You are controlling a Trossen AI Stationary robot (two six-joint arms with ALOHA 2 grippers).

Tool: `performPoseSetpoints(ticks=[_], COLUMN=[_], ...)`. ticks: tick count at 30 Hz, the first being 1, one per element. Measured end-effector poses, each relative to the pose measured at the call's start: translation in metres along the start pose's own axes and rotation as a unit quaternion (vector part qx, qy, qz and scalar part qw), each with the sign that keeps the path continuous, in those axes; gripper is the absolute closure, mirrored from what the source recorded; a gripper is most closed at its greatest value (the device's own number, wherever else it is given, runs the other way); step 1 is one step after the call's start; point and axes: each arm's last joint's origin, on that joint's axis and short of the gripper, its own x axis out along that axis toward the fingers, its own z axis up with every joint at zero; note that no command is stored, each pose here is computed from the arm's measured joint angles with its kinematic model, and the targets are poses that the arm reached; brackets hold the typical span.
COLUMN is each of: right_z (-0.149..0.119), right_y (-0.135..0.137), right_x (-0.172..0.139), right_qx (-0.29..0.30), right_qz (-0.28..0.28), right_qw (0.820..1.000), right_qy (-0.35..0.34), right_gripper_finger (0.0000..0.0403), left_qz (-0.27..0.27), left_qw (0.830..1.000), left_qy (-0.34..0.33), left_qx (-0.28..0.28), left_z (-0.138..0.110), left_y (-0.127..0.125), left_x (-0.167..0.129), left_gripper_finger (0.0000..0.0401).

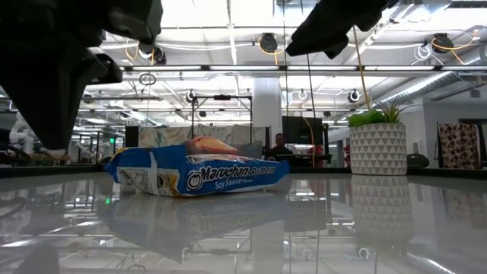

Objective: Sort Maruchan noodles
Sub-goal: Put the blue noodle pack into the gray bin

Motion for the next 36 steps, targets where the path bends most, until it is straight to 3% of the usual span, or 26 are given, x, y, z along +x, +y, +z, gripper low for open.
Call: performPoseSetpoints(ticks=[11, 19, 24, 31, 36], right_z=[-0.002, -0.008, -0.008, -0.011, -0.016], right_y=[-0.004, -0.010, -0.013, -0.012, -0.014], right_x=[0.007, 0.047, 0.063, 0.068, 0.067], right_qx=[-0.015, 0.001, 0.027, 0.054, 0.074], right_qz=[0.004, 0.034, 0.034, 0.022, 0.011], right_qw=[1.000, 0.999, 0.997, 0.994, 0.990], right_qy=[0.013, 0.033, 0.060, 0.094, 0.120], right_gripper_finger=[0.0396, 0.0401, 0.0402, 0.0401, 0.0401], left_qz=[-0.020, -0.003, 0.049, 0.127, 0.118], left_qw=[0.999, 0.999, 0.998, 0.983, 0.975], left_qy=[-0.011, 0.002, -0.038, -0.108, -0.168], left_qx=[-0.025, -0.038, -0.030, -0.072, -0.084], left_z=[0.006, 0.013, 0.024, 0.042, 0.058], left_y=[0.025, 0.049, 0.064, 0.090, 0.095], left_x=[0.028, 0.035, 0.036, 0.035, 0.033], left_gripper_finger=[0.0384, 0.0384, 0.0384, 0.0384, 0.0384])
